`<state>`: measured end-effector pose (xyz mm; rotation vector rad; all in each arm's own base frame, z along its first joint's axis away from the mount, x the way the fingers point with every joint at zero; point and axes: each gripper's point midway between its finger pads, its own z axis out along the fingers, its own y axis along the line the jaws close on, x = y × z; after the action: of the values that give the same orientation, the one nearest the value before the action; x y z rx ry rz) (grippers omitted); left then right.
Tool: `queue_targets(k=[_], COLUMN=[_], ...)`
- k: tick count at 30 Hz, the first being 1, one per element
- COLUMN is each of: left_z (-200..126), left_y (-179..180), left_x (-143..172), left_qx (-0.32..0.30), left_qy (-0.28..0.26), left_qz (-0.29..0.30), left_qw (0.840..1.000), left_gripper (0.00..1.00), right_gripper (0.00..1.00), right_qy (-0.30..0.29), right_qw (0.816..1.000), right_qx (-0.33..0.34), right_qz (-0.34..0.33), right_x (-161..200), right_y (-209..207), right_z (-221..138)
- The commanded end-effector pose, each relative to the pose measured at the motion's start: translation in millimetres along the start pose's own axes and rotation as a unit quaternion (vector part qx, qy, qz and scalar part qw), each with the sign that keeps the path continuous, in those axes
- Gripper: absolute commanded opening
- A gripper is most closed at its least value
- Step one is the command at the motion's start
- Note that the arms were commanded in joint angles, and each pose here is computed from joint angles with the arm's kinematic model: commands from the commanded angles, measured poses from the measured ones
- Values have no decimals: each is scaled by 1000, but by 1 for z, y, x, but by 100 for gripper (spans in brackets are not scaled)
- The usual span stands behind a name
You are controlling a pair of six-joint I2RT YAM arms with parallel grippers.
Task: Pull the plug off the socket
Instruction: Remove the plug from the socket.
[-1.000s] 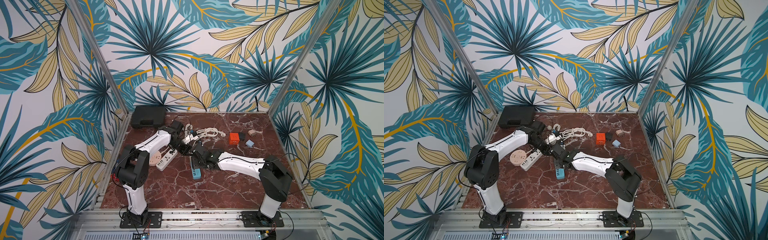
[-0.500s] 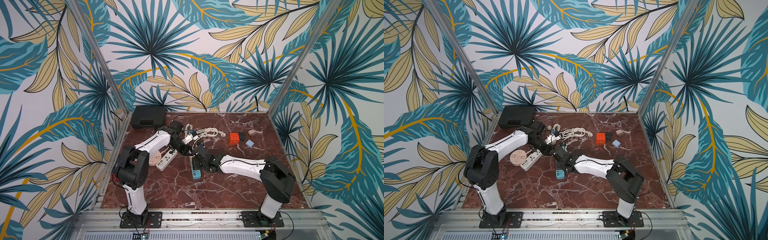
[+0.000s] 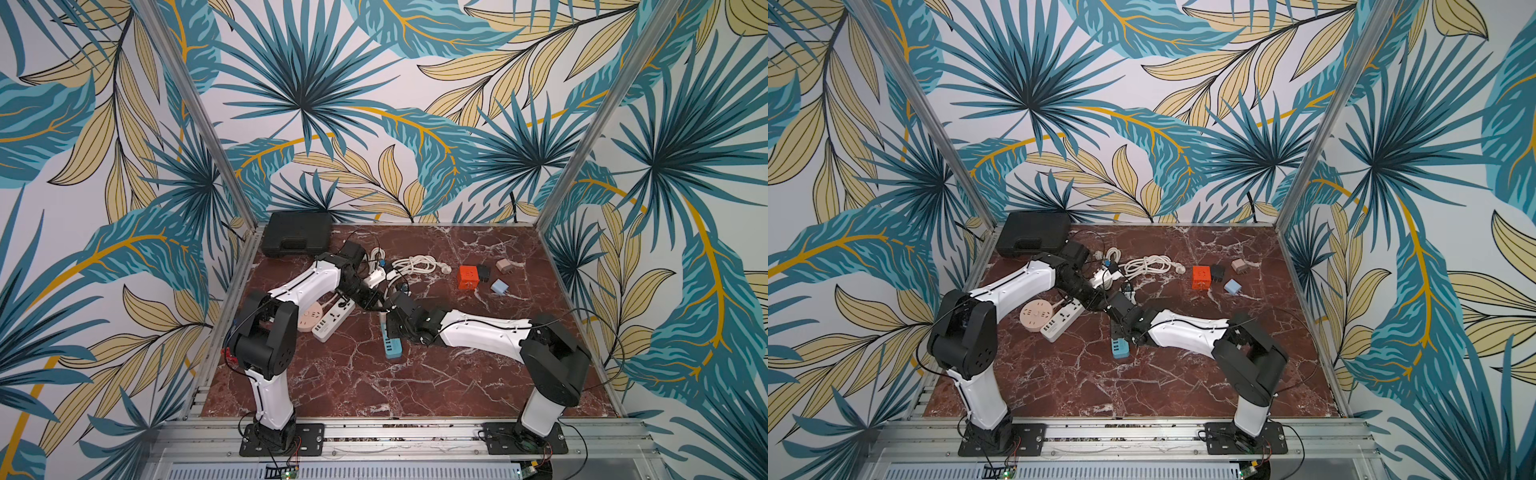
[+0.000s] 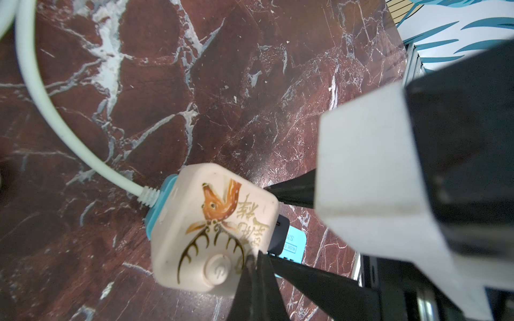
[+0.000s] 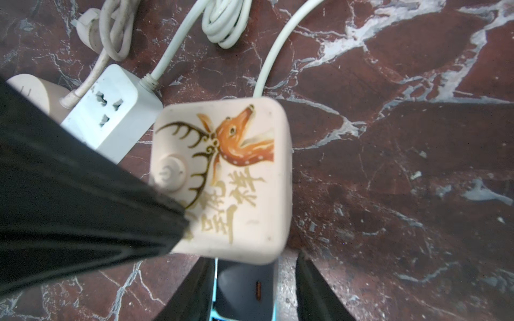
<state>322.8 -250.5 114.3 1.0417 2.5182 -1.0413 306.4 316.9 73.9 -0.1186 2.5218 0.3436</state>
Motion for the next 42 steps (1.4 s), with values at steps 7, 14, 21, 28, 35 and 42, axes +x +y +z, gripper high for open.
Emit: queue_targets(k=[7, 14, 21, 28, 35, 42], left_z=[14, 15, 16, 17, 18, 18], left_y=[25, 25, 26, 27, 27, 27], left_x=[37, 38, 39, 39, 40, 40], left_qx=[-33, -33, -31, -32, -30, -30], left_qy=[56, 58, 59, 60, 62, 63], left_qz=[-42, -43, -45, -45, -47, -47], left_qw=[997, 997, 997, 997, 997, 996], left_gripper=[0, 0, 0, 0, 0, 0], right_gripper=[41, 33, 25, 24, 21, 20], right_qy=[-4, -10, -18, -32, -23, -21], right_qw=[1000, 1000, 999, 999, 998, 998], right_qx=[17, 26, 35, 36, 53, 60], right_qz=[1, -8, -22, -11, -9, -19], right_x=[3, 2, 1, -6, -7, -1], right_y=[-7, -2, 4, 3, 4, 11], right_z=[-8, -12, -18, -26, -22, -18])
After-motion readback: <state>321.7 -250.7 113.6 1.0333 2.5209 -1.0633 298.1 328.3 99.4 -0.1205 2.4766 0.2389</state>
